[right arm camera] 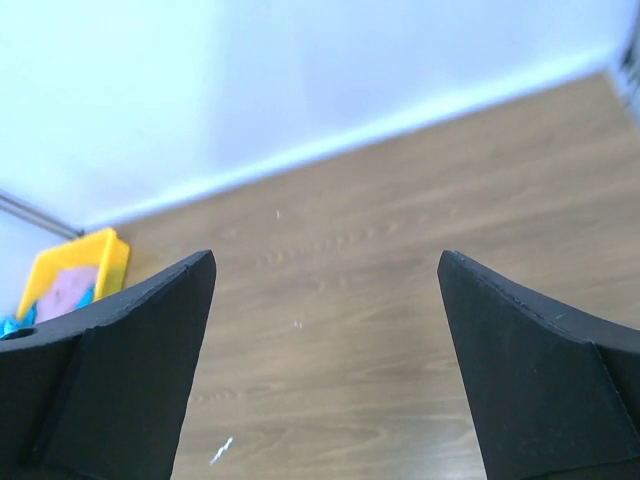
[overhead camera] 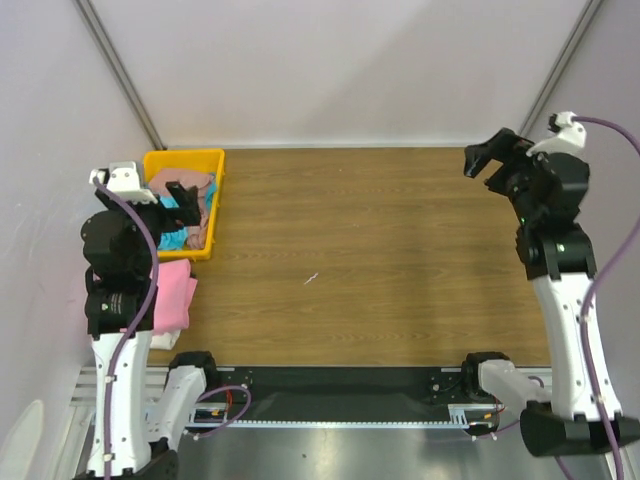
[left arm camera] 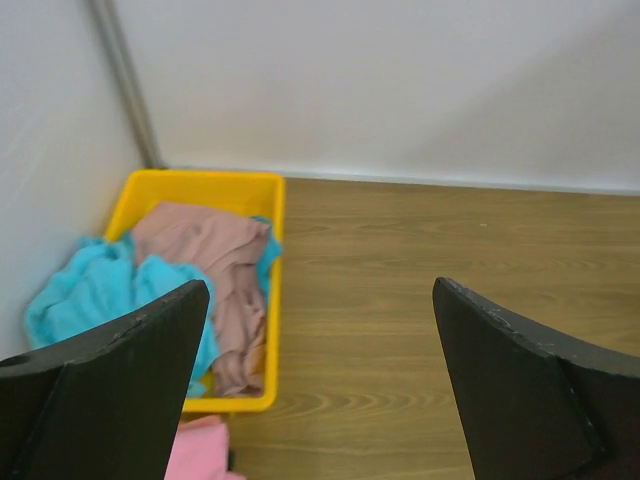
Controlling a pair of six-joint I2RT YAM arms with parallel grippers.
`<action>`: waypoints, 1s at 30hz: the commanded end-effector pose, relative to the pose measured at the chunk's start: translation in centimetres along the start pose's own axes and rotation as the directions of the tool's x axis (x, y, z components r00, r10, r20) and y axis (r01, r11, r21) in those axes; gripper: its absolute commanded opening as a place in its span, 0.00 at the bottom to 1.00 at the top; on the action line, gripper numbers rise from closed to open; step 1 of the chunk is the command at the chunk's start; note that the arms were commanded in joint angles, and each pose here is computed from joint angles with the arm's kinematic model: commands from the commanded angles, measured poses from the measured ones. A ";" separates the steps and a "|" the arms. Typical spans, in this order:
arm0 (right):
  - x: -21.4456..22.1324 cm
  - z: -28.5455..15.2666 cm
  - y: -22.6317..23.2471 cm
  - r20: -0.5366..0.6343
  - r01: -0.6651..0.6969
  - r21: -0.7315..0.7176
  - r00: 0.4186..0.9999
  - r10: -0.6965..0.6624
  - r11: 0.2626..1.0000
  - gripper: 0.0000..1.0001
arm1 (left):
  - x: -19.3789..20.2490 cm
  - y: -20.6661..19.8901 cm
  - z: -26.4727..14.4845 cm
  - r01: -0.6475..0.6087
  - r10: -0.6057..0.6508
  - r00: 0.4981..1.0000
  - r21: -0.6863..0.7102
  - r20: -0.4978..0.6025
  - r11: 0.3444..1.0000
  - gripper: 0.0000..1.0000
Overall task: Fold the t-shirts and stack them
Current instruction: Neatly place the folded tshirt to the corner
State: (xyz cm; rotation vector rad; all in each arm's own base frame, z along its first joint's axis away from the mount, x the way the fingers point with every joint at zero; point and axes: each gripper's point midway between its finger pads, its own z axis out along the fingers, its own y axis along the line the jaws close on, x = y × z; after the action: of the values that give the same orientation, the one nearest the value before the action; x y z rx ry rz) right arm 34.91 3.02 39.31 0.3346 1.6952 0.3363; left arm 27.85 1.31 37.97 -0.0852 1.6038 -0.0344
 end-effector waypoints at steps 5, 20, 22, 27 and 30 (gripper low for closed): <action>-2.3 -5.5 -2.2 0.141 0.067 0.100 0.987 -0.081 0.993 1.00 | 1.0 -5.4 -0.5 -0.060 0.064 0.998 0.167 -0.018 0.984 1.00; 13.7 -9.5 -9.0 -0.001 -0.118 0.195 0.993 0.120 0.974 1.00 | 13.3 -4.1 -1.5 0.315 -0.313 0.949 0.050 -0.030 0.948 1.00; 14.9 -9.7 -9.6 -0.010 -0.122 0.207 0.992 0.127 0.971 1.00 | 13.2 -3.9 -2.3 0.303 -0.304 0.953 0.065 0.005 0.951 1.00; 16.3 -9.5 -10.1 -0.048 -0.114 0.219 0.991 0.128 0.969 1.00 | 14.7 -2.7 -2.9 0.248 -0.248 0.969 0.016 -0.005 0.969 1.00; 16.3 -9.4 -9.9 -0.061 -0.105 0.213 0.991 0.121 0.971 1.00 | 15.6 -2.4 -3.1 0.220 -0.220 0.975 0.001 -0.042 0.976 1.00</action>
State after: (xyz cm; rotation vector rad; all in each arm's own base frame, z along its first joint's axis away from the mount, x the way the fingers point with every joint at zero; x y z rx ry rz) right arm 22.60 0.45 21.24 0.5756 1.8186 0.2562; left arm 24.27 -2.85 22.66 -0.2593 1.6354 -0.2484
